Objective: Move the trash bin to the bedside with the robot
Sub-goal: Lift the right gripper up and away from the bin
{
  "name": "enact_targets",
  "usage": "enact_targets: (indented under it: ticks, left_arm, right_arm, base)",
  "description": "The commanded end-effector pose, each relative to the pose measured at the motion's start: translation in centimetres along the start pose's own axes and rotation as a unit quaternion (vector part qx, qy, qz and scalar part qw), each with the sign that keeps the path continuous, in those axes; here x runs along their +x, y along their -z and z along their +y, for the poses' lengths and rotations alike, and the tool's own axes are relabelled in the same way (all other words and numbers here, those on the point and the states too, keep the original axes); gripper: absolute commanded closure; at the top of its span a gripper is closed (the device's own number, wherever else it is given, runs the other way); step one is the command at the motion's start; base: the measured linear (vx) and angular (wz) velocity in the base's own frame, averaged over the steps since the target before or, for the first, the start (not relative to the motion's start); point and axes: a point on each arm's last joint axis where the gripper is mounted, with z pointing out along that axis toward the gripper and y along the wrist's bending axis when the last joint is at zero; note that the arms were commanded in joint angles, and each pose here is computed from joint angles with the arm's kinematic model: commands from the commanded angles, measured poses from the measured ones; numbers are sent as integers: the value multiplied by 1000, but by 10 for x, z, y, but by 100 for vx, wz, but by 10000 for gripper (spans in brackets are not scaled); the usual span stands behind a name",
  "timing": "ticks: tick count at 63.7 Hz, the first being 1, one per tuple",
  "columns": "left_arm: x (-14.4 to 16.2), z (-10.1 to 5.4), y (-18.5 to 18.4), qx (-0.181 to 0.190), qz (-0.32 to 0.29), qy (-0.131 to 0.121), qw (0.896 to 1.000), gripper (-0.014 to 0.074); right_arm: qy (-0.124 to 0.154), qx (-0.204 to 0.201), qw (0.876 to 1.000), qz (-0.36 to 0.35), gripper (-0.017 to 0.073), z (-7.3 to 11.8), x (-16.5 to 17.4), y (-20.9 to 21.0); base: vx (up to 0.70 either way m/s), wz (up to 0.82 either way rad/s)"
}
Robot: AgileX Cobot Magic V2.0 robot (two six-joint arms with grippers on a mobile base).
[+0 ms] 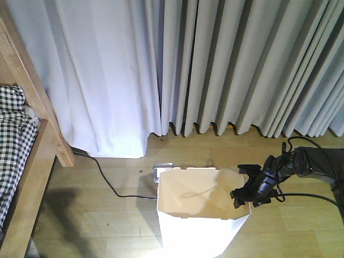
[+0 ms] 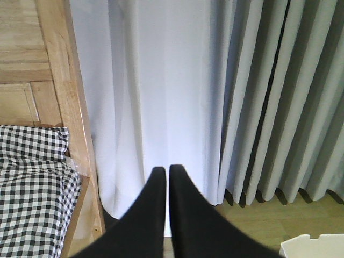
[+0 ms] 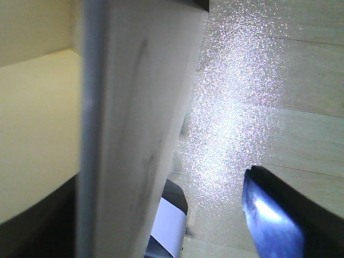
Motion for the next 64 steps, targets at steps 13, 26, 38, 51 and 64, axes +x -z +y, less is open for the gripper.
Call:
enact_targets:
  ticks: [13,26,38,51,64]
  left_arm:
    - [-1,0,-1,2,-32,3,999,599]
    - [-1,0,-1,2,-32,3,999,599]
    - [-1,0,-1,2,-32,3,999,599]
    - [-1,0,-1,2,-32,3,999,599]
    - [-1,0,-1,2,-32,3,999,599]
  right_arm:
    - [12,-4,999,-30,13,6,-32,50]
    - [-5,24,995,-95,13,18,-35,103]
    - [3,68,987,-146,13,29,-16,170]
    - [25,99,971,-218,13,52,9,270]
    - [59,124,940,-313,13,81,45,374]
  base:
    - [0,0]
    - [0,-1]
    - [0,0]
    - [0,0]
    - [0,0]
